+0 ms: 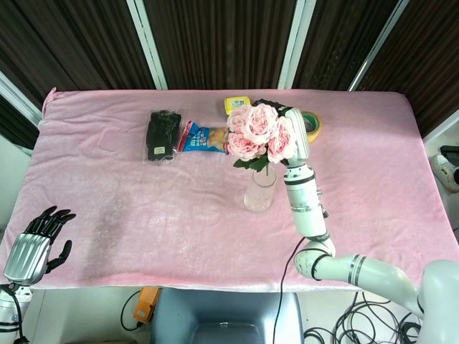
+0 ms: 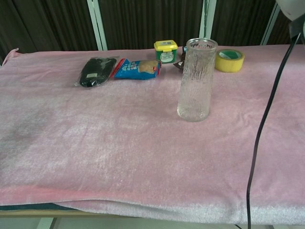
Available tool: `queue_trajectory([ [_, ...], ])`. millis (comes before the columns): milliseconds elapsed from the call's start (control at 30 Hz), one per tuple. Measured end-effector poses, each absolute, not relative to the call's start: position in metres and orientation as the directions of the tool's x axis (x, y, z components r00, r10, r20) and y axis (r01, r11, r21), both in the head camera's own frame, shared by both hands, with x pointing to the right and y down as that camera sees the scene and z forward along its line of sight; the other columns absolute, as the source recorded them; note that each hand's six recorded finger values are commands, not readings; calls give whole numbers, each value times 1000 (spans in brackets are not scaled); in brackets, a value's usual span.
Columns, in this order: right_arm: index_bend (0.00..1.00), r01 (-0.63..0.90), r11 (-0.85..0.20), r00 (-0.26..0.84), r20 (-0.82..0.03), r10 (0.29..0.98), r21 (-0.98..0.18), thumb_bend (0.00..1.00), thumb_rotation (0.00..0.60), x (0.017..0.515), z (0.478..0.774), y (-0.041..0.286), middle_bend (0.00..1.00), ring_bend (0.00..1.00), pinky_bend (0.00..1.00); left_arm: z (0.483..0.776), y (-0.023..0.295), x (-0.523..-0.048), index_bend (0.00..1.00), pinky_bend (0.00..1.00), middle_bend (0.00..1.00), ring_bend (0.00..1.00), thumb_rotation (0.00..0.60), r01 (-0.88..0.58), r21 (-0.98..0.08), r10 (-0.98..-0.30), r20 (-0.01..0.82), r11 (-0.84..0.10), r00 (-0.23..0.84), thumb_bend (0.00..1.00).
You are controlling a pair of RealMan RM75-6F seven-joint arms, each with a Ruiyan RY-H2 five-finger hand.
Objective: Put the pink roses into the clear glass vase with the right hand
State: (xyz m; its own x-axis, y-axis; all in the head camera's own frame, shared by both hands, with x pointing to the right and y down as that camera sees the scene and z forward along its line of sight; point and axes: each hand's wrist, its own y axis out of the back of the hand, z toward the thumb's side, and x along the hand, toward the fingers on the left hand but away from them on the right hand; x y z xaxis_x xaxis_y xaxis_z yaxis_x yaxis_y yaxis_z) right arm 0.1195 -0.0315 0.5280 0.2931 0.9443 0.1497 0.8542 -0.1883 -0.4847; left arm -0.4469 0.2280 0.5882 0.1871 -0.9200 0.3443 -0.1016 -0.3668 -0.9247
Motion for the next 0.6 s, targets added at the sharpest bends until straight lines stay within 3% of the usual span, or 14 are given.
queue_trajectory([
  [600,824,873,-247,326,128,937,-421,379,600,98,562,-33,725,696,730,588,226,-451,239,272,205,103,600,-106,-926,-924,342,-362,173,456],
])
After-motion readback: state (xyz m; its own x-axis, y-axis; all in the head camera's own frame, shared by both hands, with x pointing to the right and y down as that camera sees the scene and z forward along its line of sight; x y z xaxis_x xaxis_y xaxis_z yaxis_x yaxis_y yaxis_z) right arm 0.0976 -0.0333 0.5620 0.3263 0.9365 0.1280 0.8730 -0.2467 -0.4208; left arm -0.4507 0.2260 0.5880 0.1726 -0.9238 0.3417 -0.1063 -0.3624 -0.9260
